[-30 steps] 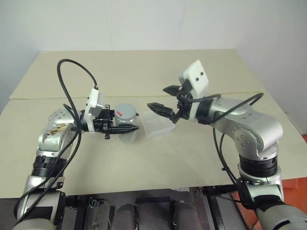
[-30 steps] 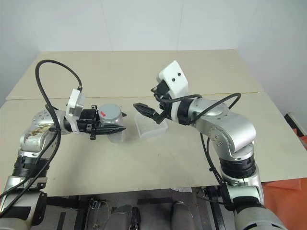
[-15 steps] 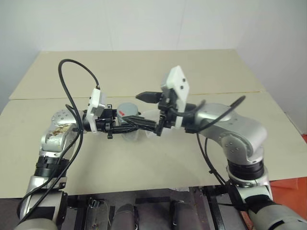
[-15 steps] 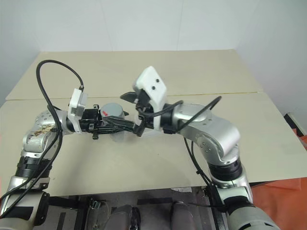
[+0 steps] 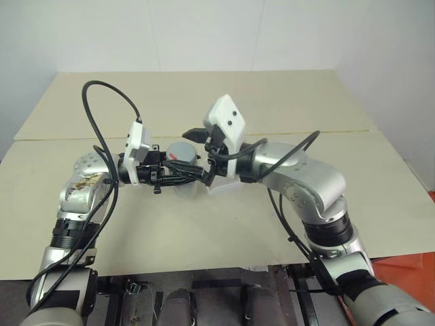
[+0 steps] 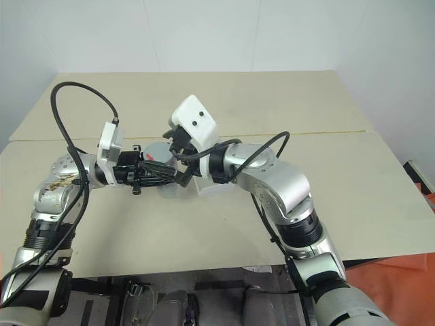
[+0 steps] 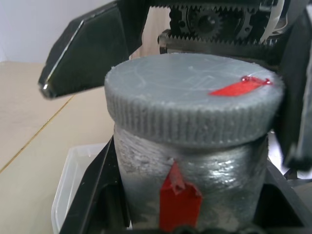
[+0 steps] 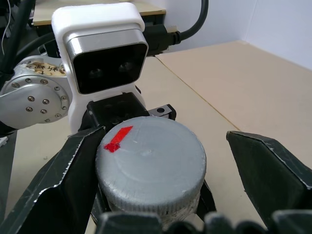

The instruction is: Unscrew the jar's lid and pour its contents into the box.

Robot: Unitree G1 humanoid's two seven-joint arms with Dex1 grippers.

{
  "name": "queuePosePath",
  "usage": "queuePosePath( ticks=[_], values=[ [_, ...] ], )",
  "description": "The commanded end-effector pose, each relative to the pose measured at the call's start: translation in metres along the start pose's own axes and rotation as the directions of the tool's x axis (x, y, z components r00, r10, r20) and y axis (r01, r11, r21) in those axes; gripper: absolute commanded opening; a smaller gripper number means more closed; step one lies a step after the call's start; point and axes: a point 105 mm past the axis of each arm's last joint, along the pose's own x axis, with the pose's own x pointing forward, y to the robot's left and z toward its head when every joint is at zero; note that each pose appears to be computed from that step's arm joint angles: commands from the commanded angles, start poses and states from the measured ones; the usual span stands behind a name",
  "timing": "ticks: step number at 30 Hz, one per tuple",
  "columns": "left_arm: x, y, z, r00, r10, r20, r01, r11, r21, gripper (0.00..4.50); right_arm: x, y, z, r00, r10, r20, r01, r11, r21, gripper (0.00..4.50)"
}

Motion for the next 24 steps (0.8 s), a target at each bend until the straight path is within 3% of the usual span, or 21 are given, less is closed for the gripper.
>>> queuePosePath(
  ticks=[1, 24],
  values=[
    [-0.004, -0.001, 0.012, 1.000, 0.005, 0.028, -0.006, 0.998, 0.057, 2.27, -0.004, -0.008, 0.012, 0.999, -0.038, 0.039, 0.039, 0.998, -0.042, 4.49],
    [-0.006, -0.003, 0.014, 0.999, 0.016, 0.041, -0.018, 0.998, 0.058, 2.27, -0.044, -0.040, 0.007, 0.982, -0.184, 0.032, 0.184, 0.983, 0.001, 4.49]
  ],
)
